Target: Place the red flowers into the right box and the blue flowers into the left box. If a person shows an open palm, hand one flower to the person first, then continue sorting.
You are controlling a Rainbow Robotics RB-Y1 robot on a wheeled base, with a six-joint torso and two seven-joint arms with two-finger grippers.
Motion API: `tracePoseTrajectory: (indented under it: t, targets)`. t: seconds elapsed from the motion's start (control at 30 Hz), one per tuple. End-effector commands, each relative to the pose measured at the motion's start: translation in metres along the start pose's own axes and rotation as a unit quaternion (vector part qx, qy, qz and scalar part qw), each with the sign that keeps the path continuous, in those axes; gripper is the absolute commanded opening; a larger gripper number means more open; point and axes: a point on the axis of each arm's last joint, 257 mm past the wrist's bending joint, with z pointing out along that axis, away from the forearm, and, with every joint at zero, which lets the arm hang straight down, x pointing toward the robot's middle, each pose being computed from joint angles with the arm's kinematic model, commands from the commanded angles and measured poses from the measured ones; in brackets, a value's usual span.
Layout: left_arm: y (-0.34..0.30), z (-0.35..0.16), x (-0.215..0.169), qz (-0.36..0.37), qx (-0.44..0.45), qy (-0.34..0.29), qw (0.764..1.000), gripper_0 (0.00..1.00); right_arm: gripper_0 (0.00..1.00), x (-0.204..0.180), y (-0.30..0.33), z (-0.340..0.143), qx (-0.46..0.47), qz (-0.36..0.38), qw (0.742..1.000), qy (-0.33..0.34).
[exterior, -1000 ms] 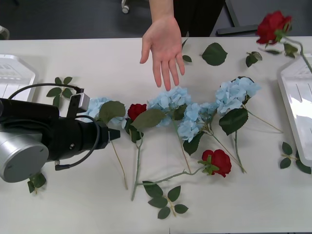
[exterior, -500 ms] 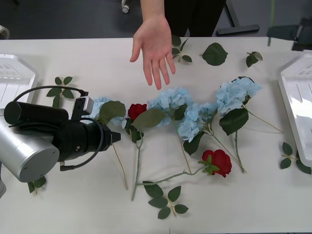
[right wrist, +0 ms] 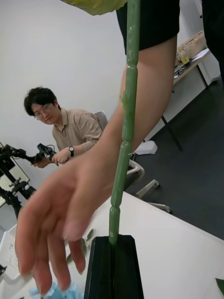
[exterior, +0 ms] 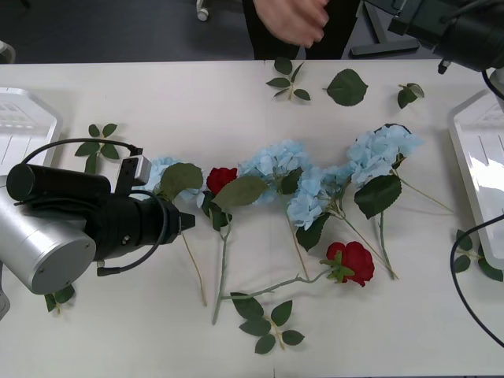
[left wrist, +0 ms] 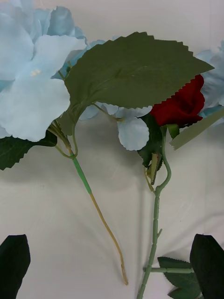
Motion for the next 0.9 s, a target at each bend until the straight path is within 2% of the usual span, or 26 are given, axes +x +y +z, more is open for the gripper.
tracePoseTrajectory:
  t: [0.03, 0.77, 0.9]
  targets:
    - [-0.001, -0.006, -0.014, -0.002, -0.006, -0.014, 1.0, 1.0, 0.0, -0.04, 0.037, 0.037, -0.047, 0.005, 0.998, -0.049]
    - [-0.001, -0.006, -0.014, -0.002, -0.006, -0.014, 1.0, 1.0, 0.01, -0.03, 0.049, 0.045, -0.069, 0.017, 0.996, -0.05]
    - [-0.001, -0.006, -0.014, -0.002, -0.006, -0.014, 1.0, 1.0, 0.42, -0.026, 0.051, 0.045, -0.071, 0.012, 0.997, -0.041]
